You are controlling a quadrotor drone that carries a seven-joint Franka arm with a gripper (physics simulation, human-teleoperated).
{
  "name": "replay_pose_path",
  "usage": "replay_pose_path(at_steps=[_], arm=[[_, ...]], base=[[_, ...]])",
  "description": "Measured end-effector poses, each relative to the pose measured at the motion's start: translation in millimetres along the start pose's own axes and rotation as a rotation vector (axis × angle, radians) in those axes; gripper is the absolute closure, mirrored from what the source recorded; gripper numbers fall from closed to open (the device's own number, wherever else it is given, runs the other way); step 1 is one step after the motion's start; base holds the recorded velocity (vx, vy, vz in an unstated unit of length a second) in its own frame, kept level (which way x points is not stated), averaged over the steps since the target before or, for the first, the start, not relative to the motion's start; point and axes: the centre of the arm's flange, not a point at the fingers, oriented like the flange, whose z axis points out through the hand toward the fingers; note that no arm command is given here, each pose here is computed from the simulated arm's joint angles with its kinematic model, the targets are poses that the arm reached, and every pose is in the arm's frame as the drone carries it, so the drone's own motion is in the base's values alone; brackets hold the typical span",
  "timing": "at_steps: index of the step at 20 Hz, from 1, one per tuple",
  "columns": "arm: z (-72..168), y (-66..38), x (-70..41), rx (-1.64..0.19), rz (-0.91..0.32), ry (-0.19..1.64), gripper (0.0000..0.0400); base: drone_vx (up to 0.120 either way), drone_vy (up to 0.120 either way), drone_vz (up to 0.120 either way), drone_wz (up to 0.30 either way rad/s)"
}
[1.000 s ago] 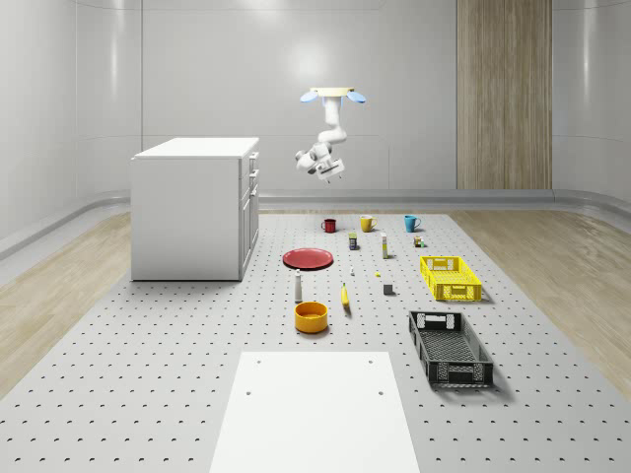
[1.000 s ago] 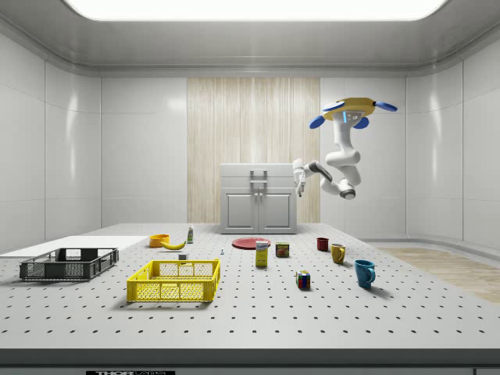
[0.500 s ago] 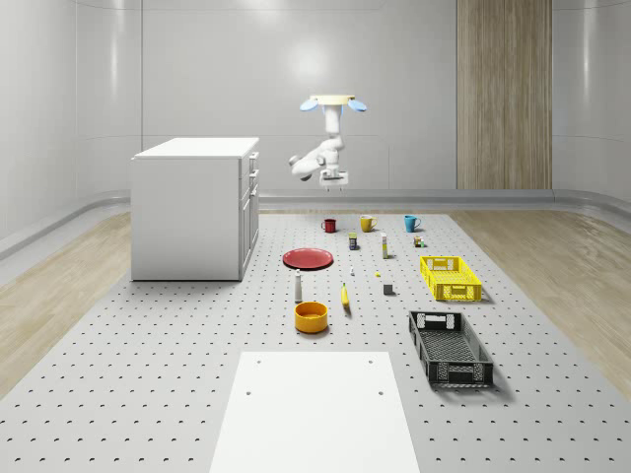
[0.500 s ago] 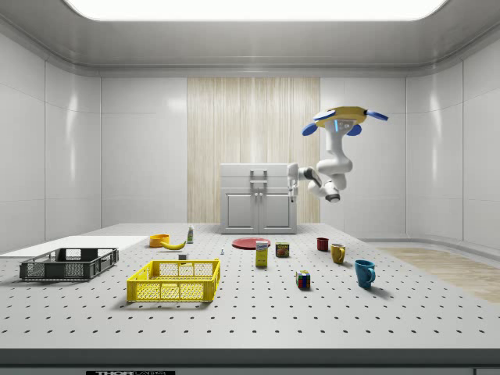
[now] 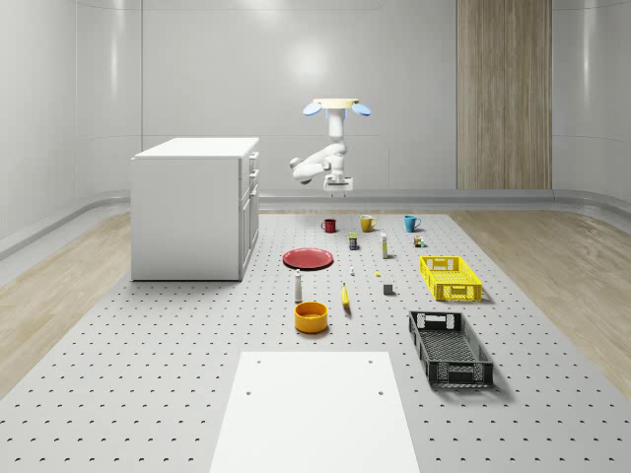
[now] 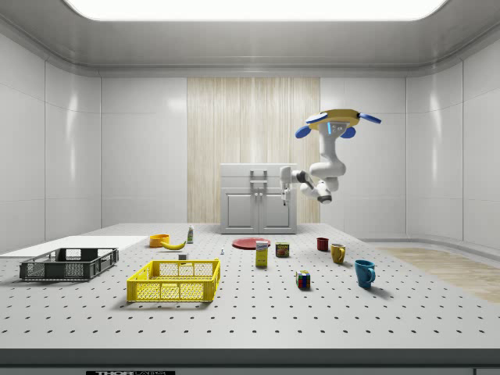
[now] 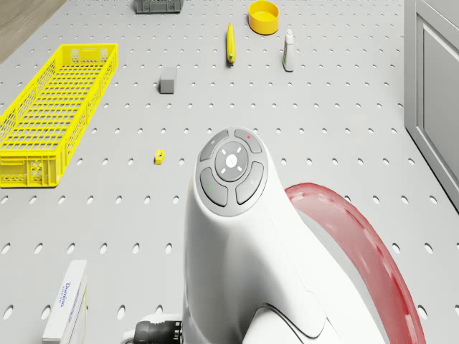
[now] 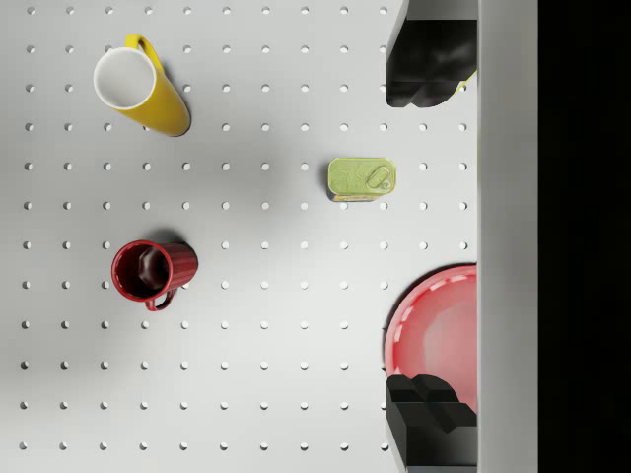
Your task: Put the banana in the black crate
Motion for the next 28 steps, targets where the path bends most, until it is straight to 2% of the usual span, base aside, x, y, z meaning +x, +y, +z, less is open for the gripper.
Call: replay_pose_path(at_steps=[10, 13, 18, 22, 28], arm=[[0.0, -0.5, -0.5, -0.005, 0.0, 0.006, 0.0], [-0.1, -0.5, -0.6, -0.005, 0.0, 0.006, 0.0], [-0.1, -0.6, -0.6, -0.006, 0.0, 0.006, 0.0], [-0.1, -0.6, -0.6, -0.006, 0.0, 0.007, 0.0], [-0.1, -0.6, -0.6, -0.006, 0.0, 0.007, 0.0]], base=[[0.12, 0.0, -0.116, 0.0], [0.12, 0.0, -0.04, 0.0], [0.12, 0.0, -0.12, 0.0], [0.12, 0.0, -0.03, 0.0], [0.12, 0.0, -0.12, 0.0]])
